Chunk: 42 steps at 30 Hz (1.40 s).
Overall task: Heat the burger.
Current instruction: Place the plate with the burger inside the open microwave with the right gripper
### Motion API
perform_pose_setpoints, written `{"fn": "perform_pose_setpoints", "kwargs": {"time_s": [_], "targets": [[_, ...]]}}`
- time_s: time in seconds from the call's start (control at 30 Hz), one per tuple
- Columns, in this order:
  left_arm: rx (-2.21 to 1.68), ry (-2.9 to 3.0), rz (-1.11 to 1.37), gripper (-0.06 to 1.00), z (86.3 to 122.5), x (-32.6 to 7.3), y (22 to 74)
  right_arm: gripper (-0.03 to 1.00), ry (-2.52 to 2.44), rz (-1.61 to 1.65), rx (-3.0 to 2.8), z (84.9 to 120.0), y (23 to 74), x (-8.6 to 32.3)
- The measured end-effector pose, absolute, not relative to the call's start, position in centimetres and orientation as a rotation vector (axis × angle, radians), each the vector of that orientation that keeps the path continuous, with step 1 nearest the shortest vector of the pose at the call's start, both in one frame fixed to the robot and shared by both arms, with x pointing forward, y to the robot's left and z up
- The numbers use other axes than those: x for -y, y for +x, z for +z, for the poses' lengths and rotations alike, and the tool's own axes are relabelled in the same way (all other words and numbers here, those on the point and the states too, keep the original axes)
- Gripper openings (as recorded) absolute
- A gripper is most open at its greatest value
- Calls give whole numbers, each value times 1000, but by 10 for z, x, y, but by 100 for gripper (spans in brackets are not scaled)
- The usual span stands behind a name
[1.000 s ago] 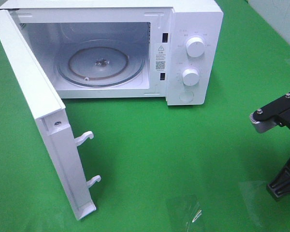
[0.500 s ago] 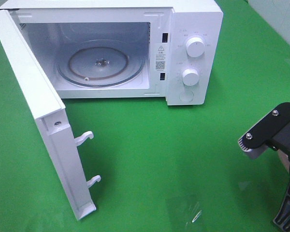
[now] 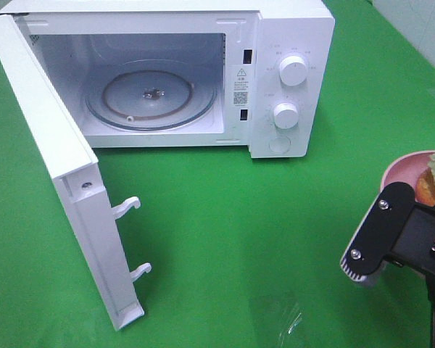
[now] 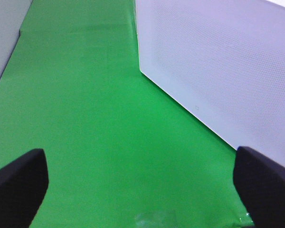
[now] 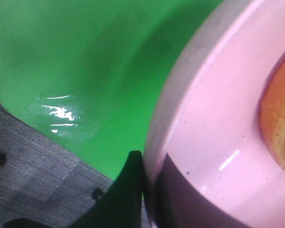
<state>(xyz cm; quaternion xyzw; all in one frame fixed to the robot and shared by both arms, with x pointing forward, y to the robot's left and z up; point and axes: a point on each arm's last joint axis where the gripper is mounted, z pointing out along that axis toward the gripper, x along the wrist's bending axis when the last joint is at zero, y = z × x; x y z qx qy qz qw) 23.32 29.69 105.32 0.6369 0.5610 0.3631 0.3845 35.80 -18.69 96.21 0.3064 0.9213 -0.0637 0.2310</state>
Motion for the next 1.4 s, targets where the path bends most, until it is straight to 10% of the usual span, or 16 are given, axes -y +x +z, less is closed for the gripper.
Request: {"fn": "perform_pose_setpoints", "kwargs": {"time_s": [1.4], "targets": [[-1429,1623,925,98,1053,-297,233,5,139,-117,-2557,967,372,174]]}}
